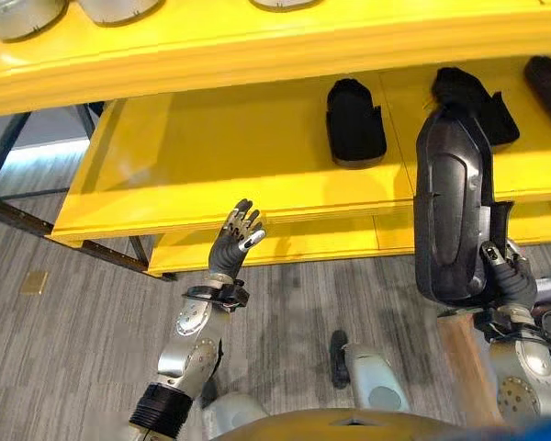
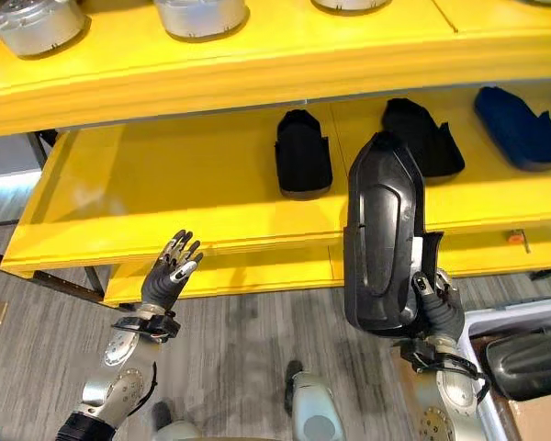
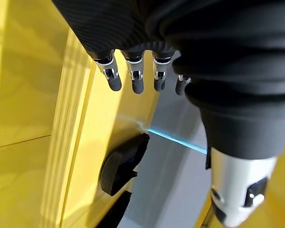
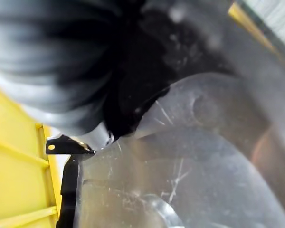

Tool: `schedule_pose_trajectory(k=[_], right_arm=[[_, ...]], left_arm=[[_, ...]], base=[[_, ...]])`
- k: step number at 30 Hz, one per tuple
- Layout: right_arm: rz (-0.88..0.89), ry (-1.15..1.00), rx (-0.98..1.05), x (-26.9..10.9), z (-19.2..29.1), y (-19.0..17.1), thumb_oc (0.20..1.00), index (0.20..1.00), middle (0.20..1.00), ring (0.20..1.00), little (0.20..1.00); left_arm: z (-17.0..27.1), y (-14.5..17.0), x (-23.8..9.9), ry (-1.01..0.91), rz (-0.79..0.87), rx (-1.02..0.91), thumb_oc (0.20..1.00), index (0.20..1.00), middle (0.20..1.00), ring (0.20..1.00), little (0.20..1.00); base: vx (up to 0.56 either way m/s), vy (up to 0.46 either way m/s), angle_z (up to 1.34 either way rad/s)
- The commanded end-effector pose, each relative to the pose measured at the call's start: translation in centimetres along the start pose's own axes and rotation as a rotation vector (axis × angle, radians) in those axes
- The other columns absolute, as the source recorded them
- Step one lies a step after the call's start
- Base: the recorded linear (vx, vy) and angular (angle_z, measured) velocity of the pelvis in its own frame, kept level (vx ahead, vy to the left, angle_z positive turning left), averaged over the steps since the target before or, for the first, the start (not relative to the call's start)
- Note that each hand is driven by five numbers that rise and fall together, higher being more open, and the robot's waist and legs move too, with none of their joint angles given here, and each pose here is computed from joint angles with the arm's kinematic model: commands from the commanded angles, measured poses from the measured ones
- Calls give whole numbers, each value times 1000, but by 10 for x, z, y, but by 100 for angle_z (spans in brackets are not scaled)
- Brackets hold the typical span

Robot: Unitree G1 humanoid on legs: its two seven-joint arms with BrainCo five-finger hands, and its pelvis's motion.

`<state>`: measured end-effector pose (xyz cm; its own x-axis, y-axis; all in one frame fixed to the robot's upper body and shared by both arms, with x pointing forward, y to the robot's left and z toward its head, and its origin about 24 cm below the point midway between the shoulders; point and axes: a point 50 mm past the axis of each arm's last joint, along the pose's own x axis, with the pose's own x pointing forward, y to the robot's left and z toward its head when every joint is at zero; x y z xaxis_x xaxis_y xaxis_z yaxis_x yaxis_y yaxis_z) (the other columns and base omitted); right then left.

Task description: Move parts from the plastic box to the shelf.

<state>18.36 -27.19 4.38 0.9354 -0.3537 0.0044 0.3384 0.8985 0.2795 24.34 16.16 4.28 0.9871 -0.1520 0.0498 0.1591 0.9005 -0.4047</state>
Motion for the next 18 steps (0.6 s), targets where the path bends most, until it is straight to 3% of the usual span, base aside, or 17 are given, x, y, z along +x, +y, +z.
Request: schedule_pose_trajectory(k=[1,18], right_arm=[[91,-188,20,-1,35,15,200,200,200,200,200],[250,-283,2,6,54,49,200,200,200,200,200]], left_arm=[[38,0,-1,-161,-73,66,1000,1000,1000,1000,1000],[45,1,2,-170,-71,112,1000,1000,1000,1000,1000]], base=[[156,248,31],[51,101,12]])
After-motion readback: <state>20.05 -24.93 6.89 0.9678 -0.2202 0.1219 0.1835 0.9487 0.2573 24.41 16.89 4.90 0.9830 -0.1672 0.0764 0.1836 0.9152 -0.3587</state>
